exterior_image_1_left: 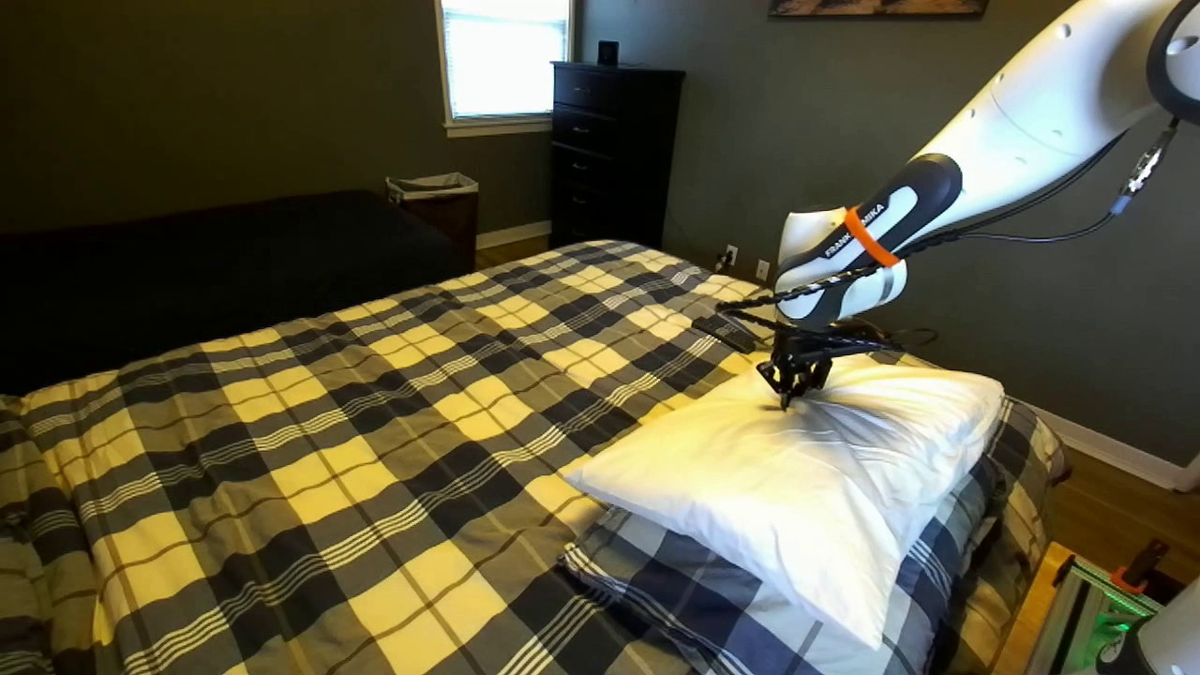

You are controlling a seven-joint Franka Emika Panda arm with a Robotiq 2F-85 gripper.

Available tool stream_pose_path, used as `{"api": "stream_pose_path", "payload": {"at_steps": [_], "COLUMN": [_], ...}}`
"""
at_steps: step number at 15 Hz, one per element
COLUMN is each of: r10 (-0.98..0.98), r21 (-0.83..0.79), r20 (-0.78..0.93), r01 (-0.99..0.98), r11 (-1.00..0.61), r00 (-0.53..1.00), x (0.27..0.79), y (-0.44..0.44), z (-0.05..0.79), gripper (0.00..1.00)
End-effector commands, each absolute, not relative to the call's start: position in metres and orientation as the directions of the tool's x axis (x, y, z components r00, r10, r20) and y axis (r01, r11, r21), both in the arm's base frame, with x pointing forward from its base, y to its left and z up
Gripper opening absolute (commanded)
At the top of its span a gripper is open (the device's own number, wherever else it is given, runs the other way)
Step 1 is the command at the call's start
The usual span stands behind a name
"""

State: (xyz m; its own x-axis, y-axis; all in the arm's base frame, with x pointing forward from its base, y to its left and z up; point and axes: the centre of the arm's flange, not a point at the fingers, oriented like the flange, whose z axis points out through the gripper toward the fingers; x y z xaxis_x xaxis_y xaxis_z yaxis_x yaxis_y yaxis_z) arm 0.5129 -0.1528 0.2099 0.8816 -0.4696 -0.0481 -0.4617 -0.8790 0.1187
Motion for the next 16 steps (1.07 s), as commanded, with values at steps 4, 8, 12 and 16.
{"api": "stream_pose_path", "payload": {"at_steps": [4, 8, 12, 16], "r10": [-0.474, -0.471, -0.482, -0.505], "r21": [0.141, 0.094, 0.041, -0.003], "r20": [-0.008, 0.050, 0.117, 0.181], "r01": [-0.468, -0.474, -0.489, -0.513], "r11": [-0.872, -0.876, -0.871, -0.859], "r00": [0.880, 0.881, 0.868, 0.844], "x": [0.491, 0.477, 0.463, 0.451], "y": [-0.164, -0.172, -0.178, -0.184], "z": [0.239, 0.288, 0.328, 0.363], "gripper": [0.02, 0.02, 0.02, 0.02]}}
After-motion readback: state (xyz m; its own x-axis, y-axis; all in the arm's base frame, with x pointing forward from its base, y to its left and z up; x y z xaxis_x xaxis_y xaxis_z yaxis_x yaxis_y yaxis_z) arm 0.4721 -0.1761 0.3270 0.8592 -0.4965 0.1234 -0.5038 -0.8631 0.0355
